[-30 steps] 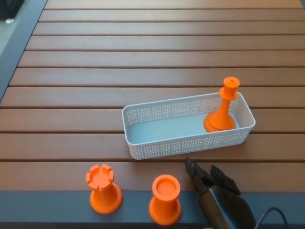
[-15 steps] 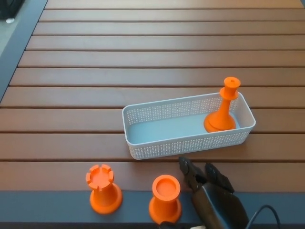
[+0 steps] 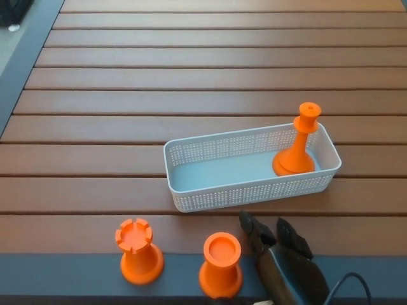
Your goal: Using the right hand to place 3 different shape and weight chess pieces into a small container
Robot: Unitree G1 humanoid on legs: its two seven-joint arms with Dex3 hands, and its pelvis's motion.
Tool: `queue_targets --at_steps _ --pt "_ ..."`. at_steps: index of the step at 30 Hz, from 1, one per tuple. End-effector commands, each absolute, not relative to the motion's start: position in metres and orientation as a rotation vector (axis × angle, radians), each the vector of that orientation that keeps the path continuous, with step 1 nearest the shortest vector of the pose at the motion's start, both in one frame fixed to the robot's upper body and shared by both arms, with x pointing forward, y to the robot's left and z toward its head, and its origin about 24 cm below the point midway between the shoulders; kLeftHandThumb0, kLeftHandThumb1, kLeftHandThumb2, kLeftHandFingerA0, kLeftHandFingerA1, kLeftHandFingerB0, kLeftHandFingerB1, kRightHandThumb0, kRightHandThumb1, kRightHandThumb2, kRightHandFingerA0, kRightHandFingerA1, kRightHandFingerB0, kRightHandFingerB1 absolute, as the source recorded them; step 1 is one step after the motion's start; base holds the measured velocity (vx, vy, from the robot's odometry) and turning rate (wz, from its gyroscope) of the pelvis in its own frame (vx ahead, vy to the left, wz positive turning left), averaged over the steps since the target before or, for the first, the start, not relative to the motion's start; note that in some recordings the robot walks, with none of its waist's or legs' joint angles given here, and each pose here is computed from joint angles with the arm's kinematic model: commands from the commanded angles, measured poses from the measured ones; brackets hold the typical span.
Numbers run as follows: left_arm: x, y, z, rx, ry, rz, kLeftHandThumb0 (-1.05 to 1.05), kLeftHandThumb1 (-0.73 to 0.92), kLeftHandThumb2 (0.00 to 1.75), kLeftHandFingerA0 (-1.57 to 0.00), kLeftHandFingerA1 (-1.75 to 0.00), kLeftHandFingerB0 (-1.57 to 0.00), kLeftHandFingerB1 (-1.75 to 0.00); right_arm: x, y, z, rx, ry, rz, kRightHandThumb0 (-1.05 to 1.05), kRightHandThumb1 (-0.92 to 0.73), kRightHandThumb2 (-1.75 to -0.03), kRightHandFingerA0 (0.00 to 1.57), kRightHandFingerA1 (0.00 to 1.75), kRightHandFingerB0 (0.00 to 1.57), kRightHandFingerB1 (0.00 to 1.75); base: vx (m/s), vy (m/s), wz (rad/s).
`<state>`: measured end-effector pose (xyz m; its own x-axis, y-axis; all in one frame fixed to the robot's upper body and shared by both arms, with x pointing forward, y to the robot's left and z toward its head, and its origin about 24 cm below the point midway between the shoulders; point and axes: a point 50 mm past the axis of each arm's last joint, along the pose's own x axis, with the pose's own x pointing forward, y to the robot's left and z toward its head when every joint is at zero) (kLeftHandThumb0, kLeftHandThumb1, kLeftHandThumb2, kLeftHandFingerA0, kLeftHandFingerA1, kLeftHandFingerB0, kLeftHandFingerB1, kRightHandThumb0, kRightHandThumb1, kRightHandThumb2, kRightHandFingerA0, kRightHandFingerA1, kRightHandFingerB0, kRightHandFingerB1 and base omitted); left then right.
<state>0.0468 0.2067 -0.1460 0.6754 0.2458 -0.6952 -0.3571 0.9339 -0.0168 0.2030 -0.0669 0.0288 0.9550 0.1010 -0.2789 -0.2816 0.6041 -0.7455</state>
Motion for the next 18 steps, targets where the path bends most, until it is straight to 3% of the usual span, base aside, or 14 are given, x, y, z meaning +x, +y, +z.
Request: queue_targets --at_steps 1,4,5,6,7,8,12,13,14,15,16,17,18 --pt "0.045 0.209 -0.149 -0.2 0.787 0.366 -0.04 0.52 1.27 -1.44 -1.35 -1.48 -1.35 0.203 -0.053 0.025 -0.792 0.249 0.214 -0.85 -0.51 -0.87 0.04 0.47 0.15 0.08 0.0 0.0 0.0" --pt "0.045 0.209 -0.149 -0.202 0.788 0.367 -0.04 0.52 1.27 -1.44 -1.35 -1.48 -1.35 0.203 -0.053 0.025 -0.79 0.248 0.211 -0.85 -0.51 -0.87 0.04 0.47 0.15 0.08 0.0 0.0 0.0" --pt "0.045 0.209 -0.148 -0.185 0.778 0.35 -0.12 0.19 1.62 -1.41 -1.43 -1.4 -1.33 0.206 -0.051 0.027 -0.709 0.237 0.187 -0.66 -0.57 -0.58 0.34 0.49 0.16 0.33 0.0 0.0 0.0" --pt "0.044 0.209 -0.148 -0.18 0.775 0.345 -0.12 0.19 1.62 -1.41 -1.43 -1.4 -1.33 0.207 -0.051 0.027 -0.685 0.234 0.179 -0.66 -0.57 -0.58 0.34 0.49 0.16 0.33 0.0 0.0 0.0" --pt "0.044 0.21 -0.148 -0.17 0.766 0.334 -0.15 0.18 1.59 -1.42 -1.39 -1.4 -1.31 0.208 -0.046 0.029 -0.655 0.221 0.166 -0.73 -0.46 -0.85 0.44 0.63 0.19 0.49 0.0 0.0 0.0" --pt "0.043 0.21 -0.147 -0.167 0.755 0.326 -0.06 0.52 1.25 -1.41 -1.32 -1.44 -1.31 0.209 -0.038 0.03 -0.632 0.205 0.155 -0.7 -0.56 -0.57 0.48 0.6 0.24 0.44 0.0 0.0 0.0" --pt "0.043 0.211 -0.148 -0.154 0.758 0.322 -0.05 0.53 1.26 -1.41 -1.32 -1.44 -1.31 0.211 -0.03 0.032 -0.615 0.176 0.154 -0.69 -0.54 -0.57 0.49 0.63 0.26 0.47 0.0 0.0 0.0" --pt "0.044 0.21 -0.148 -0.152 0.76 0.322 -0.13 0.19 1.61 -1.43 -1.4 -1.42 -1.31 0.211 -0.029 0.032 -0.613 0.17 0.154 -0.68 -0.54 -0.57 0.5 0.64 0.26 0.48 0.0 0.0 0.0" --pt "0.044 0.209 -0.148 -0.152 0.76 0.322 -0.13 0.19 1.61 -1.43 -1.4 -1.42 -1.31 0.211 -0.029 0.032 -0.612 0.167 0.154 -0.68 -0.54 -0.57 0.5 0.64 0.26 0.48 0.0 0.0 0.0" --pt "0.044 0.209 -0.149 -0.154 0.766 0.325 -0.06 0.52 1.26 -1.42 -1.32 -1.44 -1.31 0.211 -0.024 0.034 -0.592 0.166 0.166 -0.68 -0.55 -0.57 0.51 0.62 0.28 0.49 0.0 0.0 0.0" --pt "0.043 0.209 -0.149 -0.16 0.764 0.324 -0.05 0.52 1.25 -1.42 -1.32 -1.45 -1.32 0.211 -0.023 0.035 -0.583 0.167 0.168 -0.69 -0.44 -0.85 0.49 0.66 0.2 0.53 0.0 0.0 0.0" --pt "0.043 0.209 -0.149 -0.164 0.762 0.323 -0.05 0.52 1.25 -1.42 -1.32 -1.45 -1.32 0.211 -0.022 0.035 -0.577 0.168 0.168 -0.69 -0.44 -0.85 0.49 0.66 0.2 0.53 0.0 0.0 0.0" --pt "0.043 0.209 -0.149 -0.17 0.758 0.322 -0.05 0.51 1.25 -1.43 -1.32 -1.45 -1.32 0.21 -0.021 0.035 -0.559 0.175 0.161 -0.64 -0.55 -0.57 0.53 0.6 0.3 0.5 0.0 0.0 0.0"
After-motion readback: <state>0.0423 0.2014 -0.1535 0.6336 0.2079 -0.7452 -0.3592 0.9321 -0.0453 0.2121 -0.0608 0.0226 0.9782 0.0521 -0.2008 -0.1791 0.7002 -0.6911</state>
